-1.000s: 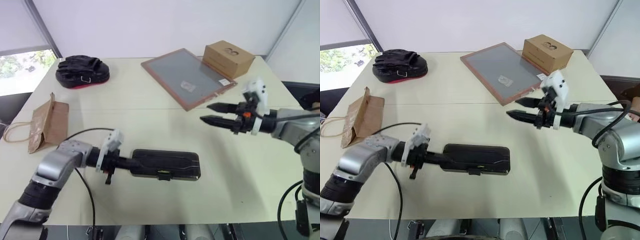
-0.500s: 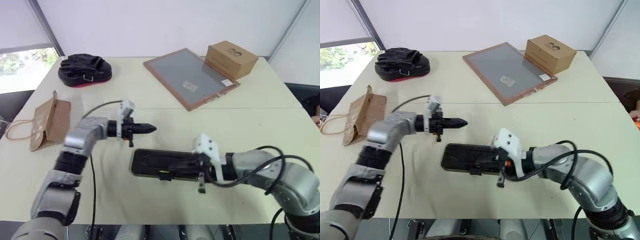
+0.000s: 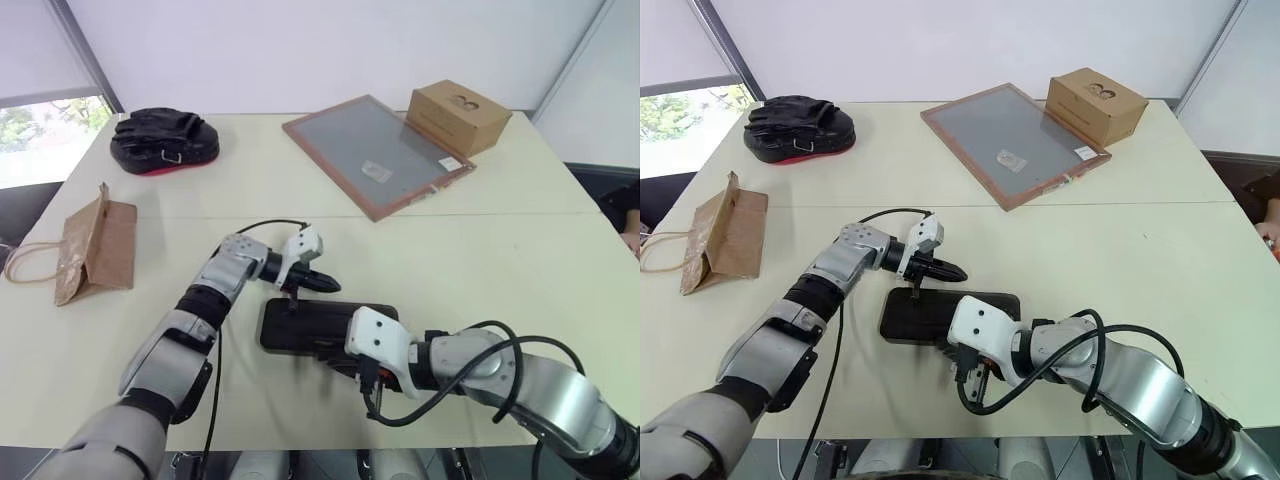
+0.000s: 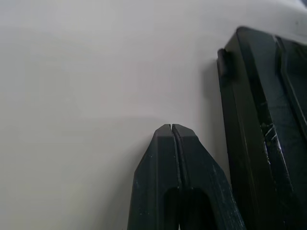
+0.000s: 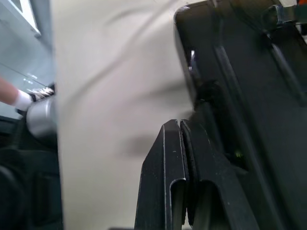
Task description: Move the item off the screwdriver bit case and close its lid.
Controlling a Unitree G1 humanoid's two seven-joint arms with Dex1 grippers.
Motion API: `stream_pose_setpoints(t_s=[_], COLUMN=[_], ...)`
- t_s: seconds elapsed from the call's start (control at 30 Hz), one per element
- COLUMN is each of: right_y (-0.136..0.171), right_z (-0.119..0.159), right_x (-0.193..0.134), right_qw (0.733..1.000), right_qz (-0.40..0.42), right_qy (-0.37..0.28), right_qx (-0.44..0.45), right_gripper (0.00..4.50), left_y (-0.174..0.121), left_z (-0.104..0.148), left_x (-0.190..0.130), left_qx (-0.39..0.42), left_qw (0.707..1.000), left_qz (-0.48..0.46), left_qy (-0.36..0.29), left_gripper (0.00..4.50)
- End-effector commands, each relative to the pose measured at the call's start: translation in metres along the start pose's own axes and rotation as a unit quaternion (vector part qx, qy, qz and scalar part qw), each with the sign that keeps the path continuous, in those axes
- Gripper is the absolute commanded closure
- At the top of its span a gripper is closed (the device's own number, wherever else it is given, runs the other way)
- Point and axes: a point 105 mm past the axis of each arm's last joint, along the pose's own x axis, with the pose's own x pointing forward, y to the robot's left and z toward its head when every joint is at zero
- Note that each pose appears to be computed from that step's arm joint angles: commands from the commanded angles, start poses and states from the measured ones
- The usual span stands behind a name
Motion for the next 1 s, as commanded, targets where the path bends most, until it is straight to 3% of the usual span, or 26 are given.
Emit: stream_pose_setpoints(t_s=[0.03,0.5,0.63,1.0], right_y=[-0.004,-0.036,-0.047,-0.067], right_z=[0.001,-0.023,-0.021,-0.019], right_x=[0.005,0.027,0.029,0.033], right_qw=[1.0,0.99,0.988,0.984], right_qz=[-0.023,-0.104,-0.119,-0.139], right_qy=[0.005,0.082,0.084,0.087], right_qx=[-0.01,-0.041,-0.05,-0.064], right_gripper=[4.46,4.46,4.46,4.46], left_y=[-0.002,-0.023,-0.035,-0.04], left_z=[-0.007,-0.016,-0.023,-0.015], left_x=[0.002,0.015,0.02,0.025], left_qx=[0.002,0.009,0.011,0.012], left_qw=[1.0,0.995,0.989,0.987], left_qz=[-0.014,-0.089,-0.128,-0.151], left_qy=[0.018,0.052,0.075,0.057], left_gripper=[4.5,4.5,4.5,4.5])
